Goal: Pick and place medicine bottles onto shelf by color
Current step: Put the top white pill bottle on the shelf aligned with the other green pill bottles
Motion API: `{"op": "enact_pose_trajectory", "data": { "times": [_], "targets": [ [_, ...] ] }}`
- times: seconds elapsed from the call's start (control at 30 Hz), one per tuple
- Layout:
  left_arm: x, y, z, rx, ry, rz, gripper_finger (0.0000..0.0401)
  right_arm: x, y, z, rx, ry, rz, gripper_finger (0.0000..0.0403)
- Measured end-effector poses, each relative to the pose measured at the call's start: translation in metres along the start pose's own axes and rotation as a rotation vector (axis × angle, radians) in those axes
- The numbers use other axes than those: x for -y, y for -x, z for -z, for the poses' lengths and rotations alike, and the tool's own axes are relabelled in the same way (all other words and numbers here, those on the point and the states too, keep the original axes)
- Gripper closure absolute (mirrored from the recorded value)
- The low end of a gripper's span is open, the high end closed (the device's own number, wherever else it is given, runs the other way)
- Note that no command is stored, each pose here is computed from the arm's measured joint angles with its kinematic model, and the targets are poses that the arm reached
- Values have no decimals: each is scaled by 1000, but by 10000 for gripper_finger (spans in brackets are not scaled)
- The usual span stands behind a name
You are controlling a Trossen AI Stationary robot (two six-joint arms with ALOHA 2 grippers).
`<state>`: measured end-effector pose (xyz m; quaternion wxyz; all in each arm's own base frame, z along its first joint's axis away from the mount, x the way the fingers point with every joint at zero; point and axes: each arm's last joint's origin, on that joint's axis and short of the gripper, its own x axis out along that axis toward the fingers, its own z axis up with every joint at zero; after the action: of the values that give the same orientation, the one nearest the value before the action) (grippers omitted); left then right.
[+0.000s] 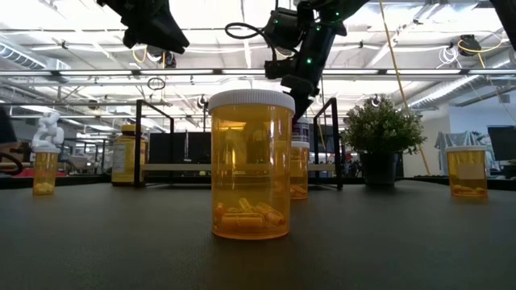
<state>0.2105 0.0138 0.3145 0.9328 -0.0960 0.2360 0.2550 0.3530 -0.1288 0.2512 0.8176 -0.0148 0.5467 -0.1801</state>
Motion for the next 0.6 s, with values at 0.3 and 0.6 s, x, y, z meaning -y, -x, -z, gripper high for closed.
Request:
{"op": "enact_pose_trajectory", "data": {
  "times": [0.3,0.6],
  "targets": [
    [0,0,0,0,-1,0,279,14,-2,2,-1,-17,16,392],
    [0,0,0,1,1,0,279,19,-3,1,13,-15,24,392]
  ]
}}
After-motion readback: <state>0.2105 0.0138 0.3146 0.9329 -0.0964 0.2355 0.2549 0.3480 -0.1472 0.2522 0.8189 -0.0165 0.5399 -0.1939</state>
